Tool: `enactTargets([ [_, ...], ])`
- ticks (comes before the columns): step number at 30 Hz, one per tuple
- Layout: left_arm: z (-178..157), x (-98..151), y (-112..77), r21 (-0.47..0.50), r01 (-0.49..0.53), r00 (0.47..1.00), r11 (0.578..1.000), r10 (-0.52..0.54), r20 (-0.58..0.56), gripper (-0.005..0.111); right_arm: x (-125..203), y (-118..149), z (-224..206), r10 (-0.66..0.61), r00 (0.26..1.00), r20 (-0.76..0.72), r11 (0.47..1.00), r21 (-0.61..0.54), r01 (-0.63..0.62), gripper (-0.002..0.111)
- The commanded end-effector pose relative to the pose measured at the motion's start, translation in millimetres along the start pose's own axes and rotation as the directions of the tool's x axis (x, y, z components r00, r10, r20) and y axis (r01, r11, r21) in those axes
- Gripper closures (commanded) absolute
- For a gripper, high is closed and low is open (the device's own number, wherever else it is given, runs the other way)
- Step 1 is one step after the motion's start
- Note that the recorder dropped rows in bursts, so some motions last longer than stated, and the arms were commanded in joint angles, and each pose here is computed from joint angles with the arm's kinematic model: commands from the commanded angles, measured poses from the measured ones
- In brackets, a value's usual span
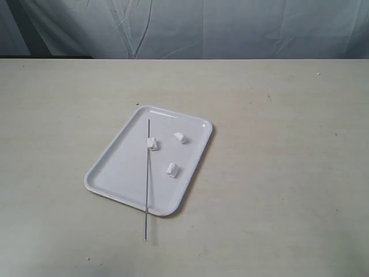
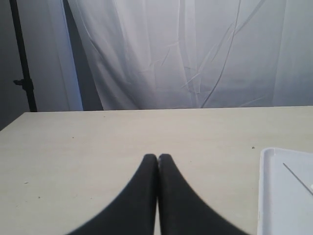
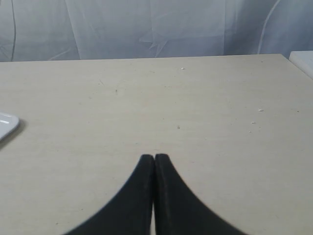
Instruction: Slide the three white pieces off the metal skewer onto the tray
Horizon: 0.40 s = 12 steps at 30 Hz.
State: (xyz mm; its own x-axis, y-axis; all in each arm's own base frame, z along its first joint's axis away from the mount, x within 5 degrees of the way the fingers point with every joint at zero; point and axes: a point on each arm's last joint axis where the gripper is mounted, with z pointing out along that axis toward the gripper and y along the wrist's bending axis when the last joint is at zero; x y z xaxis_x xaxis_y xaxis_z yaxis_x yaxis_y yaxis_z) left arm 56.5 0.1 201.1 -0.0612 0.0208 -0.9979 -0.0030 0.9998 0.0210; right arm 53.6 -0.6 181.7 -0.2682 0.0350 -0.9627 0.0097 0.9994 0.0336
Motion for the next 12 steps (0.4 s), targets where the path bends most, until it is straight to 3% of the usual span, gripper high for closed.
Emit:
enactTargets([
  [1,-0.1,0.3,0.3,-0.005,-0.002,1.0,1.0,0.003,0.012,0.107,0.0,-0.3,-0.2,-0.003,1.0,0.01,1.0,0.005,0.003,0.109],
  [12,-0.5,9.6,-0.2,-0.001,0.003,0.996,1.0,-0.003,-0.09,0.107,-0.1,-0.3,-0.2,-0.003,1.0,0.012,1.0,0.004,0.003,0.109],
])
